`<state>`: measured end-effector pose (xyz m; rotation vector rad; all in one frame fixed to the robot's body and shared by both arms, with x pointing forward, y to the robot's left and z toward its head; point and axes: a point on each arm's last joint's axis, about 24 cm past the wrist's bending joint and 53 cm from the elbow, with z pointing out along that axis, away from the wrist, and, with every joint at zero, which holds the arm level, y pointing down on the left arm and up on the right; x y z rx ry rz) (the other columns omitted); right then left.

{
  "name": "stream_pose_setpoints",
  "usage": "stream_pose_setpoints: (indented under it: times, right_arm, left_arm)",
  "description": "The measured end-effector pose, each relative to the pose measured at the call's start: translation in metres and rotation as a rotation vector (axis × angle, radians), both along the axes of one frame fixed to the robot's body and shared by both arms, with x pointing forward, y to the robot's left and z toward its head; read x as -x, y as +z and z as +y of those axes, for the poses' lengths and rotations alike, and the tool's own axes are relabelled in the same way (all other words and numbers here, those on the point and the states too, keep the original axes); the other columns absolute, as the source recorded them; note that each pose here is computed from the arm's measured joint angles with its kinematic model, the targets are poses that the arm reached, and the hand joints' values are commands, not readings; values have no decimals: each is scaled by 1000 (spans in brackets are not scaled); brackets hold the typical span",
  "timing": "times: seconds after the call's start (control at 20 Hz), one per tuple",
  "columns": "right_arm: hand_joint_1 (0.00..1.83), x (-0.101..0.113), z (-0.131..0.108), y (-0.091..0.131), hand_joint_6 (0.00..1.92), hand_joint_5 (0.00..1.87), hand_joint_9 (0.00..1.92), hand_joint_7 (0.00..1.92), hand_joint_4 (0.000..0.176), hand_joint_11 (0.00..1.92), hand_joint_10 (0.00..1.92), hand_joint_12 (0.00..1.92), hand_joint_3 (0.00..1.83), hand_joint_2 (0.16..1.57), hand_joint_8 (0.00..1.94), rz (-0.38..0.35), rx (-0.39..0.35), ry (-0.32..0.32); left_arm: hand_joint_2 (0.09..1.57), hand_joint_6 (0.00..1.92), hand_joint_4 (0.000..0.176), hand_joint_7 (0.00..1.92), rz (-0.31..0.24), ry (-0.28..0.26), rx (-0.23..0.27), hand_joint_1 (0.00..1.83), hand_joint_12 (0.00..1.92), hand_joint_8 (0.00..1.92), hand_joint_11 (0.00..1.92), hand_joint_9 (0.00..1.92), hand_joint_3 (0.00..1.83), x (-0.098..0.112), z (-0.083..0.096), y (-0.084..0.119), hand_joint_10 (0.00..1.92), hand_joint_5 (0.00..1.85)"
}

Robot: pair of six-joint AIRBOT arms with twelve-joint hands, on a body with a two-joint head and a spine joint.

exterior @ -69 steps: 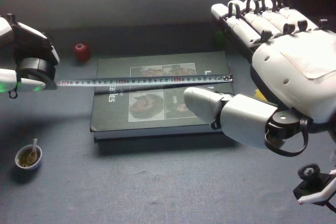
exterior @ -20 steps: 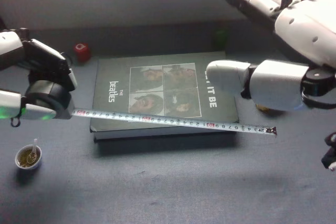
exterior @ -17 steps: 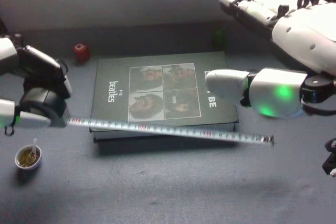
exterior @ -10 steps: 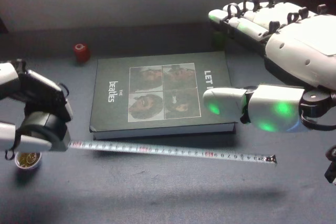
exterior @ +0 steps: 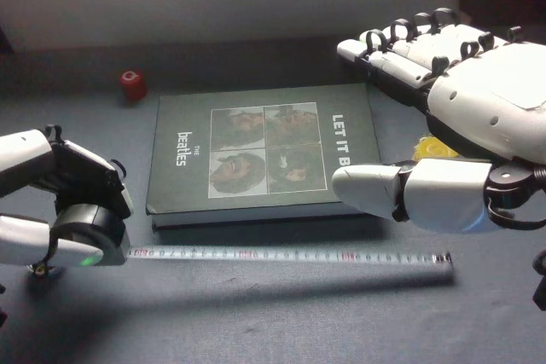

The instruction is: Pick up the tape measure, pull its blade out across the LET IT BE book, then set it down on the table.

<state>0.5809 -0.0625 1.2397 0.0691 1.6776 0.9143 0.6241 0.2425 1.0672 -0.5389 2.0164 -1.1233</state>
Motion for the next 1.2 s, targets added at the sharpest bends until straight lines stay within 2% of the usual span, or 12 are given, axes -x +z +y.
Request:
stream_pose_setpoints:
  times: [0.2, 0.35, 0.65, 0.8, 1.0, 1.05, 1.1, 1.15, 1.2]
  right_arm:
    - [27, 0, 1, -7, 0, 0, 0, 0, 0, 0, 0, 256, 0, 1123, 0, 8, 22, 13]
    - [33, 1, 2, -9, 0, 0, 0, 0, 0, 0, 0, 258, 0, 1121, 0, 6, 32, 21]
    - [35, 1, 1, -8, 0, 0, 0, 0, 0, 0, 0, 213, 1, 1125, 0, -3, 35, 15]
    - [34, 1, 1, -8, 0, 0, 0, 0, 0, 0, 0, 216, 1, 1127, 0, -6, 36, 15]
    - [32, 1, 1, -10, 0, 0, 0, 0, 0, 0, 0, 238, 1, 1128, 0, -11, 40, 11]
    - [32, 1, 2, -11, 0, 0, 0, 0, 0, 0, 0, 238, 1, 1128, 0, -16, 46, 12]
    - [32, 1, 1, -10, 0, 0, 0, 0, 0, 0, 0, 238, 1, 1128, 0, -18, 46, 10]
    - [32, 1, 1, -10, 0, 0, 0, 0, 0, 0, 0, 237, 1, 1128, 0, -20, 44, 7]
    - [32, 1, 0, -9, 0, 0, 0, 0, 0, 0, 0, 237, 2, 1129, 0, -20, 44, 6]
  left_arm:
    - [1098, 746, 0, 1006, 10, 34, -25, 1379, 1125, 953, 804, 914, 0, -7, 1, -2, 1250, 1022]
    - [1098, 733, 0, 1002, 18, 72, 0, 1379, 1124, 962, 806, 912, 0, -11, 5, -2, 1253, 1027]
    - [1098, 753, 0, 1015, 37, 85, 20, 1379, 1158, 947, 793, 911, 0, -10, 4, -4, 1249, 1012]
    - [1099, 766, 0, 1029, 54, 81, 20, 1378, 1153, 933, 780, 901, 0, -5, 3, -13, 1253, 1005]
    - [1102, 887, 0, 1065, 63, 68, 13, 1376, 1078, 862, 755, 899, 0, -1, 2, -19, 1227, 943]
    - [1098, 929, 0, 1087, 61, 64, 9, 1263, 1023, 896, 745, 930, 3, -1, 2, -19, 744, 943]
    - [1107, 989, 0, 1090, 59, 59, 8, 1236, 956, 897, 738, 987, 0, 0, 1, -19, 443, 913]
    - [1115, 1059, 0, 1080, 59, 54, 4, 1224, 895, 901, 727, 1021, 2, 0, 1, -19, 270, 878]
    - [1129, 1054, 28, 1013, 58, 50, -3, 1083, 838, 403, 702, 1025, 1, 1, 1, -20, 158, 921]
